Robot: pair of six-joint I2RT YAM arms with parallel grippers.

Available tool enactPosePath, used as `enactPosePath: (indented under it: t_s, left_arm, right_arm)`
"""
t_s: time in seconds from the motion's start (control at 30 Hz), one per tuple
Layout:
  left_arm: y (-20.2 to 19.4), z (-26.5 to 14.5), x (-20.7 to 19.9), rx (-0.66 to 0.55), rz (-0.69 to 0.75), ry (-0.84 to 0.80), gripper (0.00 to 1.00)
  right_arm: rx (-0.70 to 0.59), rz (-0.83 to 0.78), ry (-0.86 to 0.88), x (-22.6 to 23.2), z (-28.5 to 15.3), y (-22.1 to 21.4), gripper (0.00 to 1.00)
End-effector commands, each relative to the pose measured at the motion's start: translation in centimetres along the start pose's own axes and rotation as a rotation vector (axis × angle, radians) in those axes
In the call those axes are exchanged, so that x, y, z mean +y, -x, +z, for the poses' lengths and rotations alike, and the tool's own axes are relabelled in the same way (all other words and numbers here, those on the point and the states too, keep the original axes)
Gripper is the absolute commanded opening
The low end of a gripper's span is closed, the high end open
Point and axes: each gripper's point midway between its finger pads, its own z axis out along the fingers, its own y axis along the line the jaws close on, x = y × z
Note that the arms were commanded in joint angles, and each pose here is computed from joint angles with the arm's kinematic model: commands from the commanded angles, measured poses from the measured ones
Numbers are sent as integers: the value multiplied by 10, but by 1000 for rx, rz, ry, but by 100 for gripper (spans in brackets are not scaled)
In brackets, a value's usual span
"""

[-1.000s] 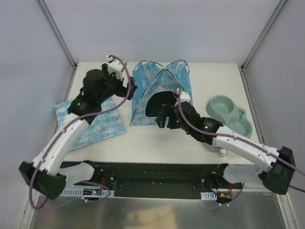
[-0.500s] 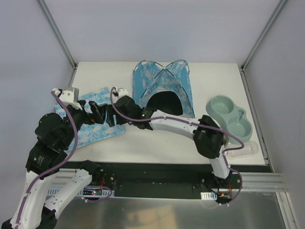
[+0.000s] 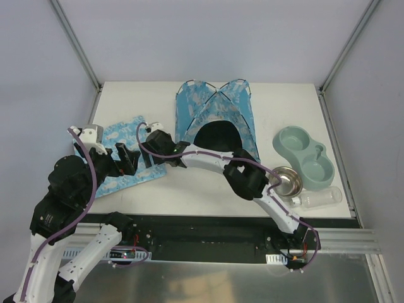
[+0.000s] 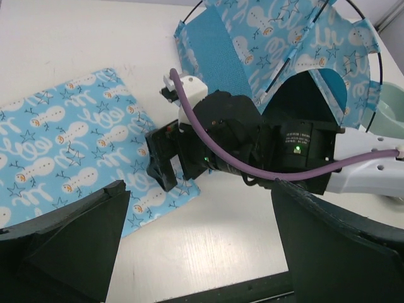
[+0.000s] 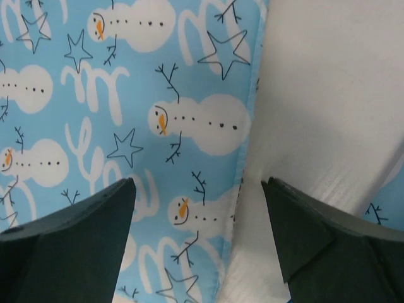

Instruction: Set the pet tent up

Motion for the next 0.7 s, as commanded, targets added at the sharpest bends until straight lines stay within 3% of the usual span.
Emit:
enactPosePath:
  t_s: [0.0,0.1,0.2,0.37,0.5,0.67]
  left_arm:
    - [3,-7,6,-1,-27,38,99]
    - [6,-10,12,-6,-17,68,99]
    - [10,-12,16,-14,6,93,98]
    - [16,-14,22,-26,32,123,99]
    - [21,-15,26,-37,48,144,98]
    - [27,-17,27,-50,50,154,99]
  right_arm:
    - [13,-82,-12,0,5,2,91]
    - [77,-158,-54,-8,15,-22,89]
    - [120,-209,-109,-17,20,-42,80]
    - [160,-212,-141,-23,22,-62,44]
    - [149,-199,-151,-24,20,-59,3]
    - [88,-215,-170,-24,7,-33,0]
